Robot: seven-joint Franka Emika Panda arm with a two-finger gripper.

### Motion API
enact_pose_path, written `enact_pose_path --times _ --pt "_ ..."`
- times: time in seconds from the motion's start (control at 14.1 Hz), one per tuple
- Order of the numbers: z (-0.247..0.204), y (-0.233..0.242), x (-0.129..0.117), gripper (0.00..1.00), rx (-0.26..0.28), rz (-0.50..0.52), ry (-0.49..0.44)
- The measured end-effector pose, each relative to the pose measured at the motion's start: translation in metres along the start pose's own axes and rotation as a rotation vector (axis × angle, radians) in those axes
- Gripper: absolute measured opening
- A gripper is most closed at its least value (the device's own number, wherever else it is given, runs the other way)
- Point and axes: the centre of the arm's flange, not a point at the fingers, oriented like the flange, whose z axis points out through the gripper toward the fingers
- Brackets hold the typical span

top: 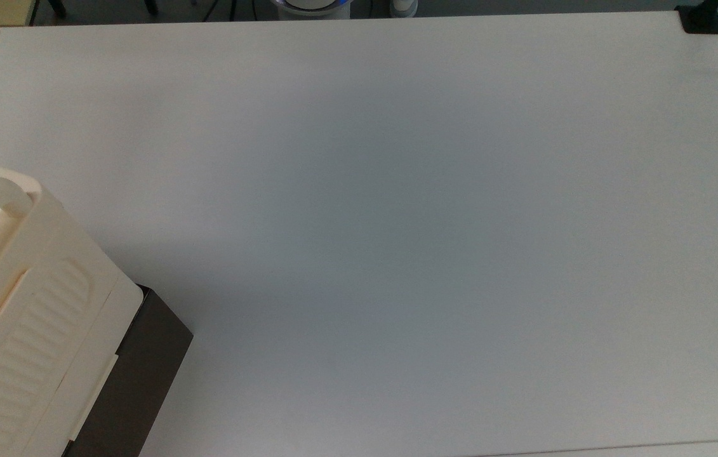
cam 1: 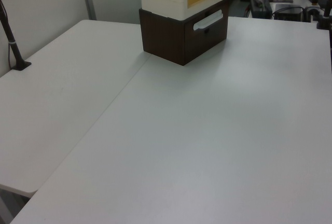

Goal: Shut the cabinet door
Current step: 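Push the open door with the gripper, swinging it shut against the cabinet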

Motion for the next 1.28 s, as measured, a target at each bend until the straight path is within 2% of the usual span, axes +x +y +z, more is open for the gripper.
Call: enact_pose_path --times 0.36,0.71,1.07,1.28 --pt "0.055 0.001 0.010 0.01 -0.064 -0.014 0.010" --pt "0.094 0.000 0.010 0.01 -0.116 -0.043 -0.031" --pt "0.120 -0.035 0.006 0.01 -0.079 -0.089 -0.071" --pt "0.142 -0.069 0.003 0.01 -0.067 -0.072 -0.100"
